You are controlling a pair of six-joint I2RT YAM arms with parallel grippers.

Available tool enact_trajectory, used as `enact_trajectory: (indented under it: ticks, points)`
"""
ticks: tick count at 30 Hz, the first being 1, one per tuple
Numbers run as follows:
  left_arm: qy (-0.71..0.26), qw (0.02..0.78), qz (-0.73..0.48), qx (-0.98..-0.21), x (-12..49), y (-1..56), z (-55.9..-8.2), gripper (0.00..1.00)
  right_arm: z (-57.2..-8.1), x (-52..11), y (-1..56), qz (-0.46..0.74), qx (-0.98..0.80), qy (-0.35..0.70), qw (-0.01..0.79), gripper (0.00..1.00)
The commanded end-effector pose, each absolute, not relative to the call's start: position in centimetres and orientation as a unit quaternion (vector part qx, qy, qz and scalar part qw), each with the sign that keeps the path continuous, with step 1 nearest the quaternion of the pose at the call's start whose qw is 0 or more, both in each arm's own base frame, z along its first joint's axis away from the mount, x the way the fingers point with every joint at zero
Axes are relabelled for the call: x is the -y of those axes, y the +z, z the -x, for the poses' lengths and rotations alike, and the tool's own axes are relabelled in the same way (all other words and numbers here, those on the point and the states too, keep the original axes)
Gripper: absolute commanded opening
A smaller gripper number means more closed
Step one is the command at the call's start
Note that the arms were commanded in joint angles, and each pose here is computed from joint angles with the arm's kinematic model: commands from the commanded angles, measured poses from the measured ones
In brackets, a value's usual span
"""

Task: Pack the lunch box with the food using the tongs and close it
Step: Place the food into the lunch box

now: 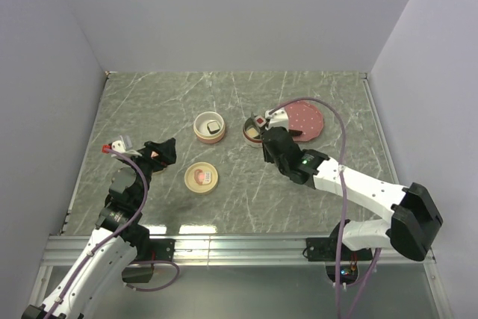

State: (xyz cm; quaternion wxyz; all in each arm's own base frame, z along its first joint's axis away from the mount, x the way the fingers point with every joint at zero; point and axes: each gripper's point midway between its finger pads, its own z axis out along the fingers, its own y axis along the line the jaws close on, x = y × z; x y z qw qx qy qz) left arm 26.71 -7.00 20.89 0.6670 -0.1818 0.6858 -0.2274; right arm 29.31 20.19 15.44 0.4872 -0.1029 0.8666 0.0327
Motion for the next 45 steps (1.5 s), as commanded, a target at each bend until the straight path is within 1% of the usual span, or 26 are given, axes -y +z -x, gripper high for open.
enact_trajectory:
  ticks: [1,22,37,45]
  points:
    - [-0.235,0.676,0.177,-0.675,7.2,21.7,-26.7,1.0,-30.1,-21.7,17.7,0.084,-0.85,0.042,0.518,0.0]
    - [-0.237,0.677,0.178,-0.673,7.1,21.8,-26.5,1.0,-29.1,-23.4,16.3,0.105,-0.857,0.05,0.501,0.0]
    - [-0.236,0.677,0.18,-0.674,7.1,21.8,-26.6,0.99,-28.5,-24.1,16.8,0.112,-0.855,0.056,0.504,0.0]
    - [-0.237,0.677,0.179,-0.674,7.1,21.8,-26.5,0.99,-28.5,-24.4,15.8,0.119,-0.863,0.048,0.489,0.0]
